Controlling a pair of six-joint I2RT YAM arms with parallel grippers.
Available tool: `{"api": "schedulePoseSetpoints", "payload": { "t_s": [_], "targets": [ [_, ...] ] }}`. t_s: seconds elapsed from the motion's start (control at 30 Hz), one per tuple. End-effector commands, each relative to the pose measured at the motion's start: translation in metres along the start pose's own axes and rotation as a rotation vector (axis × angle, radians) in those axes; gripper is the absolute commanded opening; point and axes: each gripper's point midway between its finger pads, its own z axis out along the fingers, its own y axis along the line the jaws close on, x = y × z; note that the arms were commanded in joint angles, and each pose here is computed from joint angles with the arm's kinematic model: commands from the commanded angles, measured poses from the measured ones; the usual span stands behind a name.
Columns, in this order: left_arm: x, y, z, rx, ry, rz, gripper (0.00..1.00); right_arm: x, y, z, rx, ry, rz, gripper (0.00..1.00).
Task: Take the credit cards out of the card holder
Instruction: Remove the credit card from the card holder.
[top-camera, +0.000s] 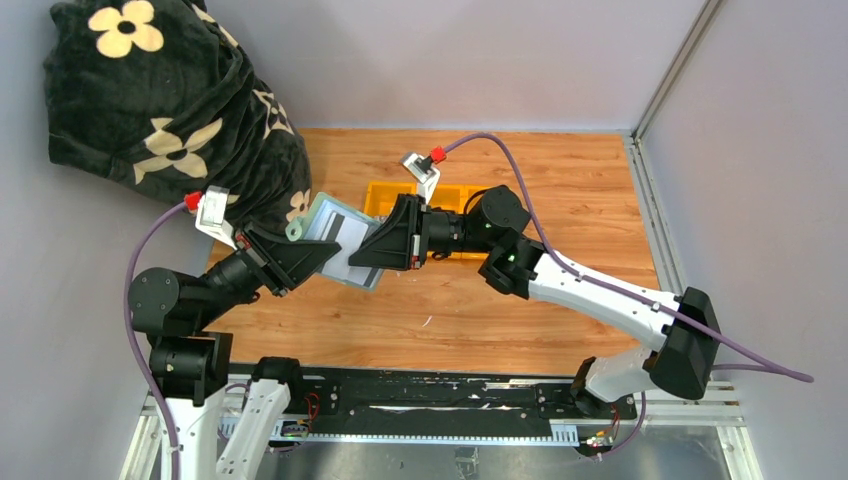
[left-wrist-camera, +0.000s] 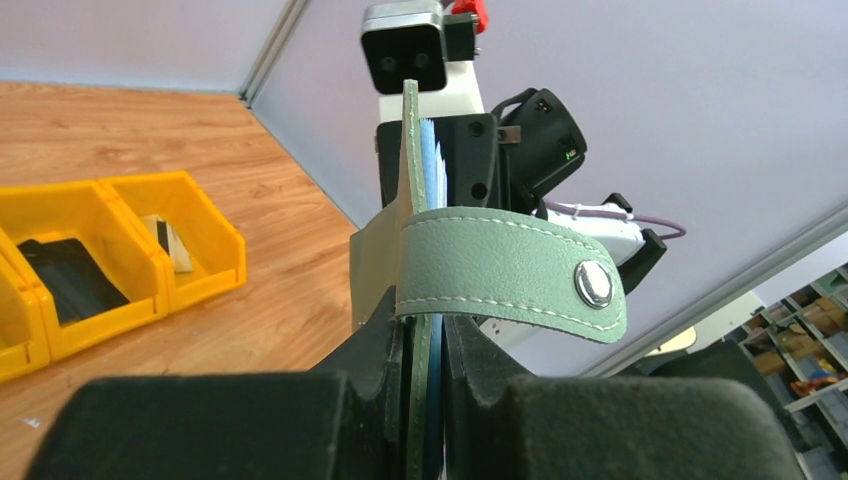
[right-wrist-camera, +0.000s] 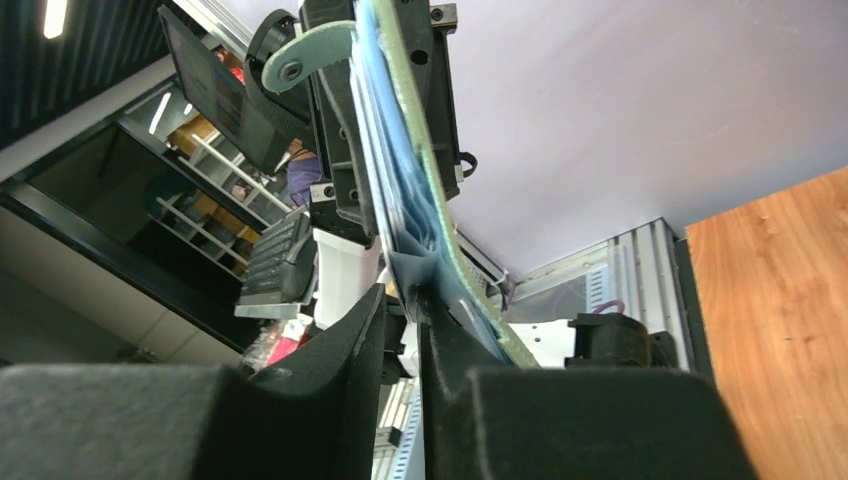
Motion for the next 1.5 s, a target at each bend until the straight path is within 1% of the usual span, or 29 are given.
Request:
{"api": "schedulePoseSetpoints", "payload": {
  "t_s": [0.0,0.07,0.1,0.37,0.6,0.8,0.87,1.1,1.33,1.37,1.43,1.47],
  "targets": [
    [0.006,-0.010,-0.003,0.047,0.029,0.004,0.05,-0.017,0.031,0.006,-0.099,-0.040,-0.027,0.13],
    [0.006,-0.011,-0.003,0.053,0.030,0.001,0.09,-0.015,0.027,0.004,-0.093,-0.043,-0.017,0.01],
    [0.006,-0.012,-0.003,0.058,0.030,-0.001,0.11,-0.014,0.027,0.002,-0.092,-0.046,-0.014,0.00],
    [0.003,-0.015,0.000,0.082,0.027,-0.047,0.17,-0.006,0.029,-0.012,-0.122,-0.061,-0.020,0.00],
    [0.000,-0.020,0.001,0.100,0.023,-0.058,0.20,0.006,0.020,-0.022,-0.095,-0.054,-0.008,0.00],
    [0.000,-0.021,0.000,0.100,0.019,-0.049,0.22,0.008,0.016,-0.026,-0.062,-0.055,-0.018,0.00],
    [0.001,-0.019,0.000,0.096,0.018,-0.048,0.21,0.005,0.019,-0.024,-0.069,-0.056,-0.025,0.00],
    [-0.002,-0.020,-0.001,0.081,0.012,-0.039,0.07,0.014,0.013,-0.030,-0.051,-0.042,-0.015,0.00],
    [-0.002,-0.019,-0.001,0.073,0.006,-0.035,0.05,0.015,0.017,-0.035,-0.058,-0.056,-0.021,0.00],
    [-0.002,-0.019,-0.001,0.073,0.007,-0.036,0.05,0.013,0.019,-0.034,-0.062,-0.057,-0.025,0.01],
    [-0.002,-0.018,-0.001,0.071,0.007,-0.038,0.05,0.008,0.023,-0.031,-0.075,-0.063,-0.031,0.13],
    [-0.002,-0.019,-0.001,0.072,0.006,-0.034,0.05,0.005,0.026,-0.030,-0.083,-0.068,-0.034,0.22]
  ]
}}
